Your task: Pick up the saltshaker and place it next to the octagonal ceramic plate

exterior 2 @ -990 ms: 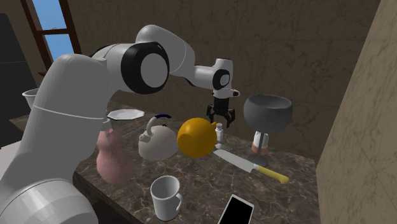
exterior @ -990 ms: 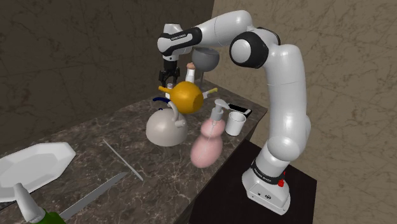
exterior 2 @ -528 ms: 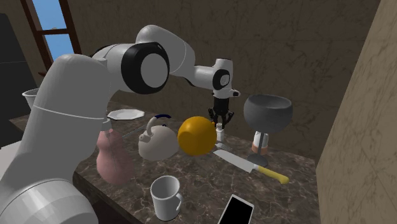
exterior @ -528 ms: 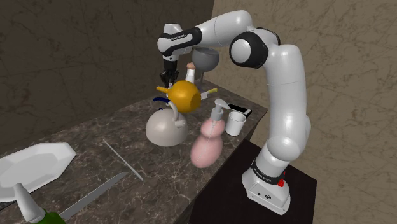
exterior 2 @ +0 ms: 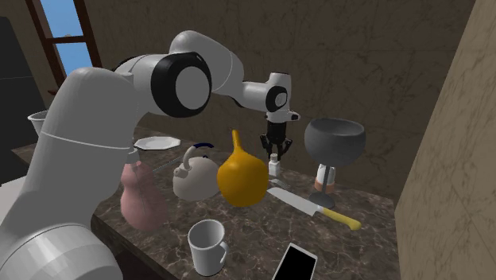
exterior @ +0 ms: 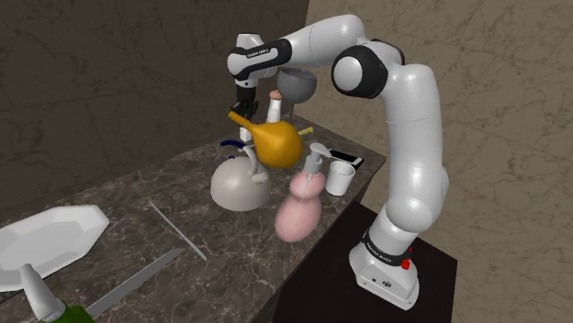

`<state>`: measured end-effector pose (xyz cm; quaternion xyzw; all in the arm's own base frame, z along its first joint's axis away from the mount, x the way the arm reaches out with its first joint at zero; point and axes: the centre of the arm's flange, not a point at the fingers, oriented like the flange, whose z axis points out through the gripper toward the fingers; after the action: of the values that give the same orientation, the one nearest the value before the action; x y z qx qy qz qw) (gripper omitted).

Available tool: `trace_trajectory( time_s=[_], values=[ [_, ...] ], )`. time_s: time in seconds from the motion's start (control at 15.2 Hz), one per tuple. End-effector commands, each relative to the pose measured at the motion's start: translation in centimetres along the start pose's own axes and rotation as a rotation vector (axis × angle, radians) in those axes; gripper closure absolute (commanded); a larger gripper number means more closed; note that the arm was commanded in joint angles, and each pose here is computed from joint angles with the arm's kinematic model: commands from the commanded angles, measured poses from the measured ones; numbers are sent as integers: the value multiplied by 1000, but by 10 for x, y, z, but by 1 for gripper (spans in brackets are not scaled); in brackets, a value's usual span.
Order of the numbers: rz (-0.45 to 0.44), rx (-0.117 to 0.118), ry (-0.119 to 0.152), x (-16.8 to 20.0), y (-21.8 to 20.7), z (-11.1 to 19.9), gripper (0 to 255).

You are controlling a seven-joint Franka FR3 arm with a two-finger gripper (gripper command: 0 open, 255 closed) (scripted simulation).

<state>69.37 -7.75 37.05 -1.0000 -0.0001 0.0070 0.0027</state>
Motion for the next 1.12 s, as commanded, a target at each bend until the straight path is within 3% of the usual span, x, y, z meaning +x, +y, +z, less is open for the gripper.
trace_trajectory(
  time_s=[0.0, 1.06],
  values=[
    [0, 0, -1, 0, -1, -8, 255],
    [0, 0, -1, -1, -1, -92, 255]
  ],
)
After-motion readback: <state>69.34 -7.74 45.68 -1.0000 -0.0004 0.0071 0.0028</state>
